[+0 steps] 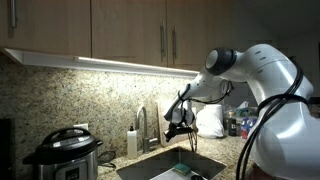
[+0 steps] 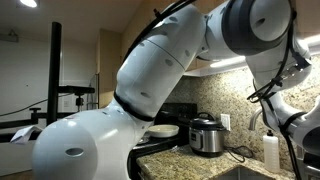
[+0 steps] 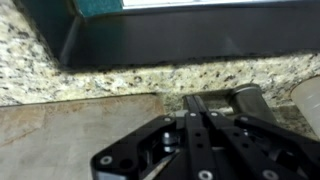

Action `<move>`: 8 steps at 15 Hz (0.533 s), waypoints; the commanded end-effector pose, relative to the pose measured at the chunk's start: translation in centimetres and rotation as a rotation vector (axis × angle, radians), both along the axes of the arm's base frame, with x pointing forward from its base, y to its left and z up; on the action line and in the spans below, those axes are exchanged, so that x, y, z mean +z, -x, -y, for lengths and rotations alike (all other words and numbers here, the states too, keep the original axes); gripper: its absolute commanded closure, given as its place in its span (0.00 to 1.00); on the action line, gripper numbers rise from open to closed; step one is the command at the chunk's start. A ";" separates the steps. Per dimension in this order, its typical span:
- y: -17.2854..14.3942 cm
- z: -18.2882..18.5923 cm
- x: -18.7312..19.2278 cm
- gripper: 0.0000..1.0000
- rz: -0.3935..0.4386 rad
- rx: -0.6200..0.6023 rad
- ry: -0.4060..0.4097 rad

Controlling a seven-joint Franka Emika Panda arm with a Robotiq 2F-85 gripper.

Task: Close the faucet

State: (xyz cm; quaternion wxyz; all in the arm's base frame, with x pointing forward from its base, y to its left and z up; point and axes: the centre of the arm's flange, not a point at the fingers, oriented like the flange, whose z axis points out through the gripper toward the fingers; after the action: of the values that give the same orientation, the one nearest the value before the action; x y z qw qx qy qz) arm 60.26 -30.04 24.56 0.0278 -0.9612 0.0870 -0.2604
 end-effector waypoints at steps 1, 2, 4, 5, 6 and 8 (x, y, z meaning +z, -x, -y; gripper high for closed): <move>4.7 -1.6 -0.3 1.00 -0.049 -0.017 0.041; 5.7 -2.0 -0.5 1.00 -0.082 -0.016 0.058; 7.7 -2.9 -0.6 1.00 -0.138 -0.005 0.084; 8.8 -3.5 -0.4 1.00 -0.163 0.020 0.088; 9.7 -4.2 -0.1 1.00 -0.183 0.038 0.098; 11.7 -5.8 1.2 1.00 -0.212 0.052 0.131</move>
State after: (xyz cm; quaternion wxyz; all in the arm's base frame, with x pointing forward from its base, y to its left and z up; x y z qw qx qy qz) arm 52.44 -27.49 22.65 -0.0128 -0.9803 0.0648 -0.1862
